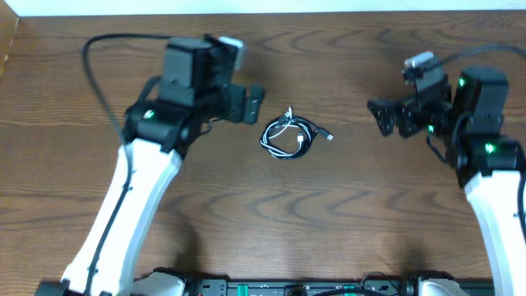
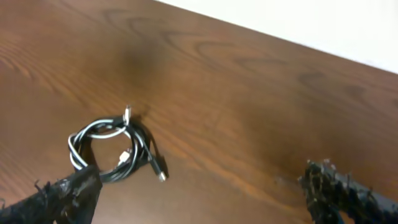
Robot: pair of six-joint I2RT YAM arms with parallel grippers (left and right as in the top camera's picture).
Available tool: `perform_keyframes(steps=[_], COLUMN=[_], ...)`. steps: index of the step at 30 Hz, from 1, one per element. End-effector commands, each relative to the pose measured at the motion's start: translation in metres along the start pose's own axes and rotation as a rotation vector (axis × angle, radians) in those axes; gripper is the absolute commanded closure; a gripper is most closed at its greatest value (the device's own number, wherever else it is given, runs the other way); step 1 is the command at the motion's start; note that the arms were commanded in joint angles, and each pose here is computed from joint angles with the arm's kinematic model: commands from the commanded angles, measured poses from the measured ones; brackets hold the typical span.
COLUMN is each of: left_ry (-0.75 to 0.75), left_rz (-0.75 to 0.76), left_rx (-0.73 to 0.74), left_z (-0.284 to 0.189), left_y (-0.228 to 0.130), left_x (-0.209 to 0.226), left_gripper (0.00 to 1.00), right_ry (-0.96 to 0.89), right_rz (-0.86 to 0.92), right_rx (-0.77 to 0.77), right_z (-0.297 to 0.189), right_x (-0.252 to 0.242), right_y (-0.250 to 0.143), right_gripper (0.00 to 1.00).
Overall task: Untangle cables
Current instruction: 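Move left gripper forward to the cable bundle, right gripper toward center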
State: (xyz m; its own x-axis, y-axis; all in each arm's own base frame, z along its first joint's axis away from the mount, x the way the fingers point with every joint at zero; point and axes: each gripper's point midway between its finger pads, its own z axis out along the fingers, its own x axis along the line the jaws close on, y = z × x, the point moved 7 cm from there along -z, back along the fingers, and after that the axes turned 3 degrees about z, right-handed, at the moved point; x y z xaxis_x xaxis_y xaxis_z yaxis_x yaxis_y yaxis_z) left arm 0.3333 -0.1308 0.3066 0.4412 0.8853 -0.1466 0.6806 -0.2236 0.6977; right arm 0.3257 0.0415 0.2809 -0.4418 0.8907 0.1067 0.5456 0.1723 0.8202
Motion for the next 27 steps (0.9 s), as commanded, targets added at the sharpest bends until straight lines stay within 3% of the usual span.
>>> perform_keyframes(steps=[1, 7, 11, 15, 17, 19, 23, 27], left_ry=[-0.073, -0.279, -0.278, -0.167, -0.073, -0.001, 0.177, 0.241], left_rz=[-0.068, -0.166, -0.172, -0.296, -0.406, -0.529, -0.714, -0.818], left_rx=[0.069, 0.232, 0.251, 0.274, 0.31, 0.349, 0.399, 0.432], left_z=[0.025, 0.043, 0.045, 0.061, 0.075, 0.087, 0.105, 0.119], left_y=[-0.004, -0.027, -0.03, -0.032, -0.039, -0.048, -0.066, -0.079], left_x=[-0.012, -0.035, -0.035, -0.023, -0.014, -0.007, 0.008, 0.013], left_gripper=[0.0, 0.0, 0.0, 0.0, 0.0, 0.01, 0.16, 0.4], right_ry=[0.02, 0.085, 0.119, 0.063, 0.006, -0.032, -0.04, -0.041], right_rz=[-0.048, 0.032, 0.038, 0.043, 0.1, 0.16, 0.242, 0.301], right_rx=[-0.016, -0.011, -0.017, -0.006, 0.011, 0.022, 0.027, 0.033], right_z=[0.003, 0.004, 0.004, 0.006, 0.009, 0.011, 0.012, 0.012], right_x=[0.0, 0.007, 0.01, 0.003, -0.003, -0.008, -0.009, -0.009], right_y=[0.013, 0.011, 0.012, 0.01, 0.008, 0.006, 0.005, 0.004], right_gripper=[0.01, 0.01, 0.01, 0.01, 0.12, 0.15, 0.2, 0.25])
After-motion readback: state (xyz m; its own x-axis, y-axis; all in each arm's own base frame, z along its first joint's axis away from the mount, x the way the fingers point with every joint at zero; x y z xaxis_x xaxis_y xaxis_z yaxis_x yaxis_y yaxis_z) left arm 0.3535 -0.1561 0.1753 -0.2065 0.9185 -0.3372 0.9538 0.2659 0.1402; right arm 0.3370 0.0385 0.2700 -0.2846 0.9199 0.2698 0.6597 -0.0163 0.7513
